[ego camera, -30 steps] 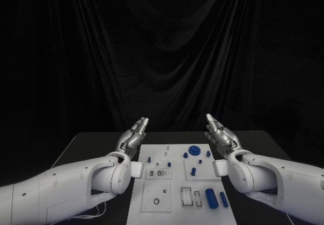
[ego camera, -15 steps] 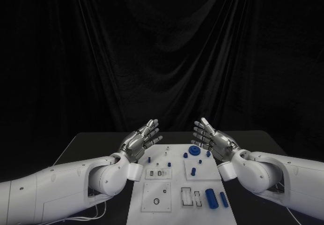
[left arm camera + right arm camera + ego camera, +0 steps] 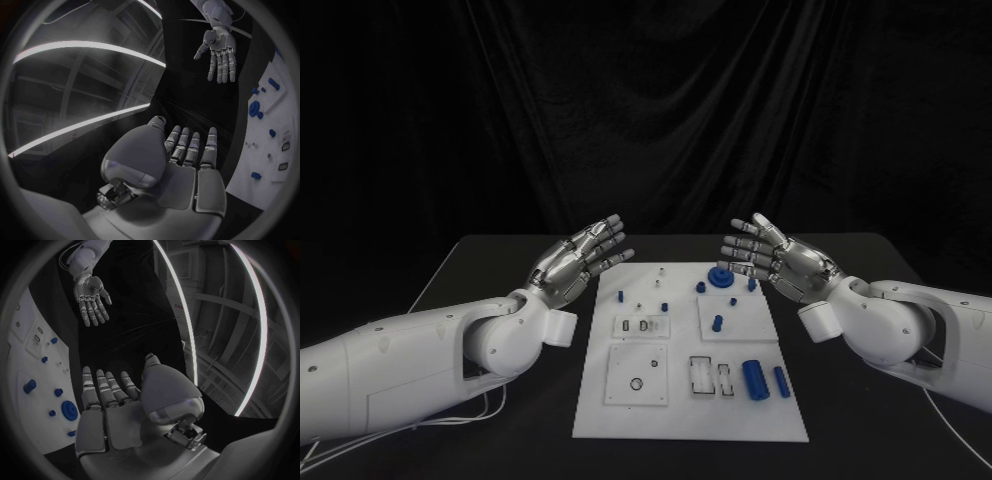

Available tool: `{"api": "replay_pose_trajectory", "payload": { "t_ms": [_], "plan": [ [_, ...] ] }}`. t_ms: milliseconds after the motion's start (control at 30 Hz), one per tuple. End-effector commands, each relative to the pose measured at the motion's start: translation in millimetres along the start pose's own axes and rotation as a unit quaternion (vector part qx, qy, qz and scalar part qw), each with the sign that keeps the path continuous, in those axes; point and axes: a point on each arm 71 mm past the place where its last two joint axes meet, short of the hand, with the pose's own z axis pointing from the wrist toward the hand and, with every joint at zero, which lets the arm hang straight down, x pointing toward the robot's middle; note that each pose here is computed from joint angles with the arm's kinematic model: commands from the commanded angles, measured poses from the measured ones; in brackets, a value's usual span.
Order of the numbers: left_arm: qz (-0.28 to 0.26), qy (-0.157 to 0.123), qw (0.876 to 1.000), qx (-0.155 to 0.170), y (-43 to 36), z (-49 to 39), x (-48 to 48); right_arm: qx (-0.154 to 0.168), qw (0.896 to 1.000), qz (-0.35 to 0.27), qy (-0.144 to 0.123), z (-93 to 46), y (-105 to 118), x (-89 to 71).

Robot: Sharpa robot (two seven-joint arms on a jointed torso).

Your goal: Assemble the parts on the task board

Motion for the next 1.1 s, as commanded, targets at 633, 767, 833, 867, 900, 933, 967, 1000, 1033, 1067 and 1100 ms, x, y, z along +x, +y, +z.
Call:
{"api": "replay_pose_trajectory", "payload": {
  "t_ms": [633,767,833,867,900,933,967,1000,1033,1067,1100],
  "plan": [
    [-0.002,0.003,0.997,0.077,-44.4,-52.6,-11.4,-0.023,0.973,-0.230,0.003,10.6,58.6,10.9],
    [-0.002,0.000,0.997,0.083,-50.1,-59.7,-8.7,-0.012,0.932,-0.361,0.006,20.3,77.5,20.6],
    [-0.003,0.000,0.996,0.085,-52.8,-63.0,-6.4,-0.002,0.897,-0.442,0.008,25.3,86.2,26.2],
    [-0.003,0.000,0.996,0.085,-53.5,-63.8,-5.7,0.002,0.883,-0.470,0.009,26.9,88.7,28.0],
    [-0.004,0.000,0.996,0.086,-54.4,-64.7,-4.9,0.007,0.861,-0.508,0.009,29.1,91.9,30.3],
    [-0.004,0.000,0.996,0.086,-55.4,-65.5,-4.1,0.012,0.831,-0.556,0.009,32.0,95.5,33.1],
    [-0.004,0.000,0.996,0.086,-56.0,-66.1,-3.7,0.016,0.805,-0.593,0.009,34.3,98.0,35.2],
    [-0.004,0.000,0.996,0.085,-56.4,-66.4,-3.4,0.018,0.784,-0.620,0.008,35.9,99.5,36.8],
    [-0.004,0.000,0.996,0.085,-56.8,-66.8,-3.1,0.020,0.757,-0.654,0.008,38.0,101.3,38.8],
    [-0.004,0.000,0.996,0.085,-57.2,-67.2,-2.9,0.021,0.722,-0.691,0.006,40.5,103.1,41.2],
    [-0.004,0.000,0.996,0.085,-57.7,-67.4,-2.7,0.020,0.679,-0.733,0.004,43.4,105.0,44.3]
  ]
}}
